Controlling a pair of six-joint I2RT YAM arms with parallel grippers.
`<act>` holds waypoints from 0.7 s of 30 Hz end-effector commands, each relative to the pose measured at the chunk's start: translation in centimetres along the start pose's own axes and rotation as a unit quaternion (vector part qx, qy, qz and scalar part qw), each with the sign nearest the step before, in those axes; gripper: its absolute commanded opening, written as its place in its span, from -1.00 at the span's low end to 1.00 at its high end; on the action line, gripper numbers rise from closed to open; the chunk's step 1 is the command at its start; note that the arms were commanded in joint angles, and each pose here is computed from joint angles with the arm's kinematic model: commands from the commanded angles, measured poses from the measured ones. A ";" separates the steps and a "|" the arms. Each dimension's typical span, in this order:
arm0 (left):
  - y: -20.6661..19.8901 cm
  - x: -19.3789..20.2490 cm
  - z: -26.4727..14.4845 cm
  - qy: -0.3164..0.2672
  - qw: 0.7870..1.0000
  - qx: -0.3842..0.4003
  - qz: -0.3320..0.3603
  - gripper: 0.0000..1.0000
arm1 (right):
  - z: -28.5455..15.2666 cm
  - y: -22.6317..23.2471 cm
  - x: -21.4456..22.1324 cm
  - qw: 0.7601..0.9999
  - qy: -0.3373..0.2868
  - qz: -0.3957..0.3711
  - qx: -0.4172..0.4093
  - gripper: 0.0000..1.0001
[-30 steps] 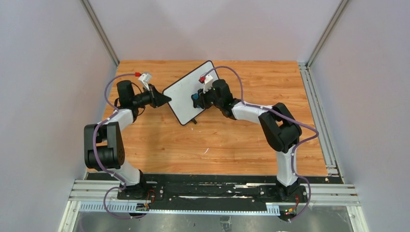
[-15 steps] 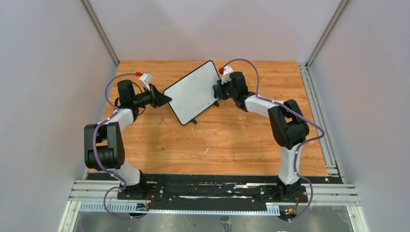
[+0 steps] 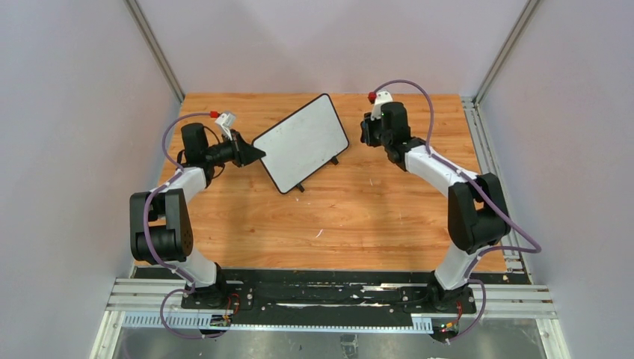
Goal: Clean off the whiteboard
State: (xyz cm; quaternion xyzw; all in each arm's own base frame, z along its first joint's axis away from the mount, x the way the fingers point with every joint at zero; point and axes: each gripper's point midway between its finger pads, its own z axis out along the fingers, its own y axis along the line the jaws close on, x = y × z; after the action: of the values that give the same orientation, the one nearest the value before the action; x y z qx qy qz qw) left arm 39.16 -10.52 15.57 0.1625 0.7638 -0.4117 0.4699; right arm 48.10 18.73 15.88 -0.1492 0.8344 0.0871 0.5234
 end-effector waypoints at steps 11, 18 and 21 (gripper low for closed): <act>1.6 2.1 0.2 0.032 0.999 -0.021 0.012 -1.00 | -6.4 -10.7 11.0 0.969 0.164 0.107 0.149 -0.99; 1.9 2.3 0.2 0.034 0.999 -0.024 0.011 -1.00 | -7.4 -13.4 14.5 0.944 0.231 0.134 0.192 -0.99; 2.0 2.3 0.3 0.035 0.999 -0.023 0.009 -1.00 | -7.2 -13.5 15.7 0.936 0.264 0.153 0.178 -0.99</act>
State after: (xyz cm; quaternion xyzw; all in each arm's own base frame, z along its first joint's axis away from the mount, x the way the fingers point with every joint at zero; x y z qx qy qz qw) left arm 39.24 -10.49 15.52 0.1659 0.7672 -0.4120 0.4627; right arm 40.99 2.77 6.49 0.0294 0.9407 -0.0265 0.3368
